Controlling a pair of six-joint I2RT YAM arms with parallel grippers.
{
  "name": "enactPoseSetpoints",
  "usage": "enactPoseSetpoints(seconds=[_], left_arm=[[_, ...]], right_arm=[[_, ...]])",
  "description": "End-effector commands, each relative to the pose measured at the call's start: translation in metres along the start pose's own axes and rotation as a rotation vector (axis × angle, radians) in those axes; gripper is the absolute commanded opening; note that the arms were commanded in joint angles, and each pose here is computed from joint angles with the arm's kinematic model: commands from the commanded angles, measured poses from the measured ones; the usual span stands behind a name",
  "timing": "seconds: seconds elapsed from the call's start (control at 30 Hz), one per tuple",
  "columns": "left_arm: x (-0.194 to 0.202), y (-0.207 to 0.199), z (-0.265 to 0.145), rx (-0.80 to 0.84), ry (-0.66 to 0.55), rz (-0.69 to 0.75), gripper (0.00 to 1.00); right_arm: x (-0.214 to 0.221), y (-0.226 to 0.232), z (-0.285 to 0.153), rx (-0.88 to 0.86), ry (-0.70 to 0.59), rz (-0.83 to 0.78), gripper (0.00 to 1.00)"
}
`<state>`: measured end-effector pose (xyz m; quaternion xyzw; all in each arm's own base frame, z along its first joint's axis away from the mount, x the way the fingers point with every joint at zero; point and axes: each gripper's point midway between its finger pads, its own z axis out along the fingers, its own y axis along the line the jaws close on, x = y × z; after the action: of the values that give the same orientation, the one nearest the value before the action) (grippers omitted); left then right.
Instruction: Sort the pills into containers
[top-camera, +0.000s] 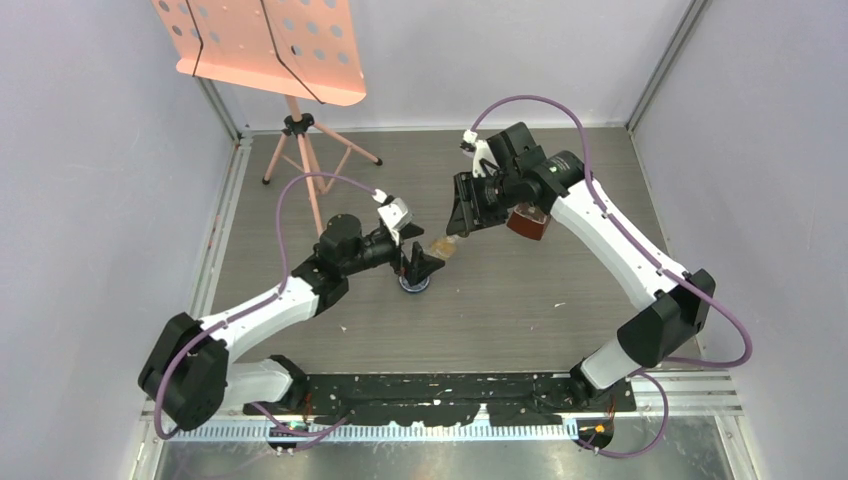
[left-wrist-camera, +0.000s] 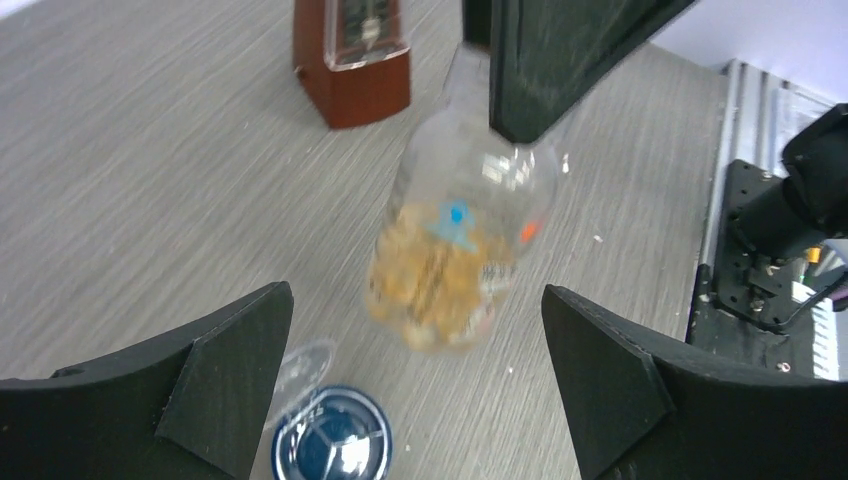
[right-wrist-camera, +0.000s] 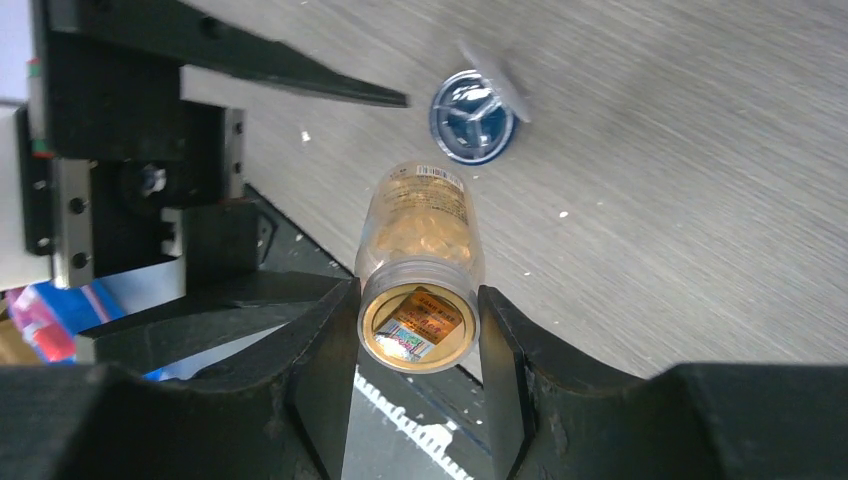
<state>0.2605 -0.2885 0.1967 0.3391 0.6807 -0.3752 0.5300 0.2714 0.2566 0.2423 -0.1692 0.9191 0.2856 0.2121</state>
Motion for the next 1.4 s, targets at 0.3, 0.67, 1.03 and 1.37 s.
enactPoseSetpoints(seconds=[0.3,0.67,1.03,1.37], left_arm=[[-0.053,-0.06,0.021,0.399,-0.191,0.015,0.64],[-0.032,-0.055,0.012,0.354,-0.122,0.051,0.67],[-0.028,-0.045,0.007,0.313,-0.01,0.189,0.04],[-0.032,-0.024,-0.009,0.153,-0.026,0.294,0.0]], right_arm=[[0.009,0.05,-0.027,-0.277,-0.038,-0.088,0.31],[0.006,0.05,-0.027,-0.267,-0.034,-0.094,0.32],[0.0,0.047,-0.023,-0.257,-0.08,-0.096,0.94],[-0.004,0.051,-0.015,-0.31,-0.113,-0.006,0.83]])
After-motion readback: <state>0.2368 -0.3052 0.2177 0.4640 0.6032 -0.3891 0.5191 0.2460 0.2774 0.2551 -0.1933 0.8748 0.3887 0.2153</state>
